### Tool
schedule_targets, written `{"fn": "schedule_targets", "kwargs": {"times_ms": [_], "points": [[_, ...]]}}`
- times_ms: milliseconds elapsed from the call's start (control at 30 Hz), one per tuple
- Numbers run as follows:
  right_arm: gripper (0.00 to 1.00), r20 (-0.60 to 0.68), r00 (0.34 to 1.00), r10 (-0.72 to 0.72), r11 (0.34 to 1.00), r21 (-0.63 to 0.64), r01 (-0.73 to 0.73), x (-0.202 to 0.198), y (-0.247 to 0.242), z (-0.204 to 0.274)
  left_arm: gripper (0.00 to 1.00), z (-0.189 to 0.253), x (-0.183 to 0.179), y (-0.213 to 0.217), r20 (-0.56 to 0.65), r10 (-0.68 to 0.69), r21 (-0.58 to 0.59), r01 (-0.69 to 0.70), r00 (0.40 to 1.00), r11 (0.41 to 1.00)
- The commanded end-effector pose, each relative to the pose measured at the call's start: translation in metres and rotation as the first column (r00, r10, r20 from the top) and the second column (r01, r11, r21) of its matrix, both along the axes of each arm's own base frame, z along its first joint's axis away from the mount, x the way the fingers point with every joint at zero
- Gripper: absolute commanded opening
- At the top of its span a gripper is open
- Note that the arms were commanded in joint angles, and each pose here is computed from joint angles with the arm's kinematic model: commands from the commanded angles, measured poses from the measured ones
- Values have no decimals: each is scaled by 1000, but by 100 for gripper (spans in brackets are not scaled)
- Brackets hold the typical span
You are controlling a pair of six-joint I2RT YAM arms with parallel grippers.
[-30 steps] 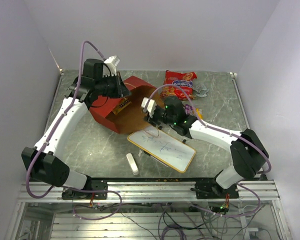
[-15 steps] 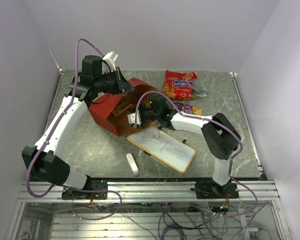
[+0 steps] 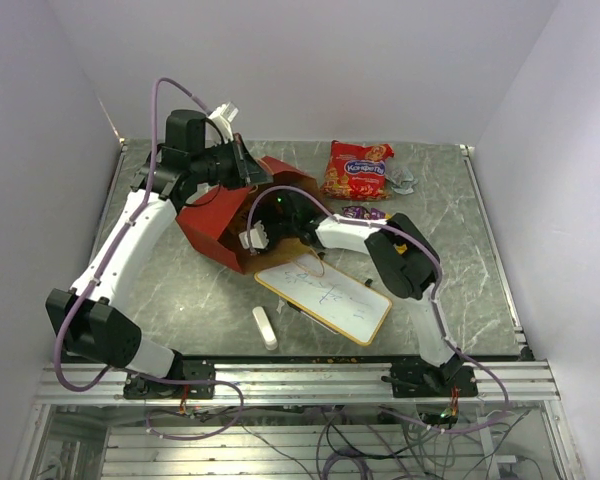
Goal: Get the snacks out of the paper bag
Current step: Take out the snack from the paper bag.
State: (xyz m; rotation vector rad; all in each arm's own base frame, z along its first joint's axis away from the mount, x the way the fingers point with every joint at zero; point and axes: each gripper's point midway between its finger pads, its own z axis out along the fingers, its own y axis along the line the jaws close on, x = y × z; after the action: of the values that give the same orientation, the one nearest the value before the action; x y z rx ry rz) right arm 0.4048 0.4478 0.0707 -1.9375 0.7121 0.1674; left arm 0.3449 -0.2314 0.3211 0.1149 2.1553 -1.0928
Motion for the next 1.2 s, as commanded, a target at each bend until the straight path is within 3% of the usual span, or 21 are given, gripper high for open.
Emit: {"fn": "schedule_targets", "kwargs": {"times_ms": [0,367,733,867,967,1167], "points": [[54,76,997,-16,1000,-15,17,17,7,-9,7,12,-2,-9,17,-40,-61,41,999,997],[57,100,994,-36,999,0,37,38,24,-38,7,2,-5,-11,-35,-85,-40,84,996,996],[53,141,989,-32,998,50,25,60,43,-40,7,-6,-15,-16,-58,-127,-8,127,990,992],[45,141,989,-44,998,47,38,67,37,-43,7,-1,-15,-15,-39,-129,8,130,991,992],[30,144,988,-55,998,50,49,70,31,-41,7,-1,-17,-14,-39,-123,7,124,992,992],[11,143,987,-69,995,88,57,74,29,-27,7,-4,-15,-12,-51,-108,3,108,993,994]]}}
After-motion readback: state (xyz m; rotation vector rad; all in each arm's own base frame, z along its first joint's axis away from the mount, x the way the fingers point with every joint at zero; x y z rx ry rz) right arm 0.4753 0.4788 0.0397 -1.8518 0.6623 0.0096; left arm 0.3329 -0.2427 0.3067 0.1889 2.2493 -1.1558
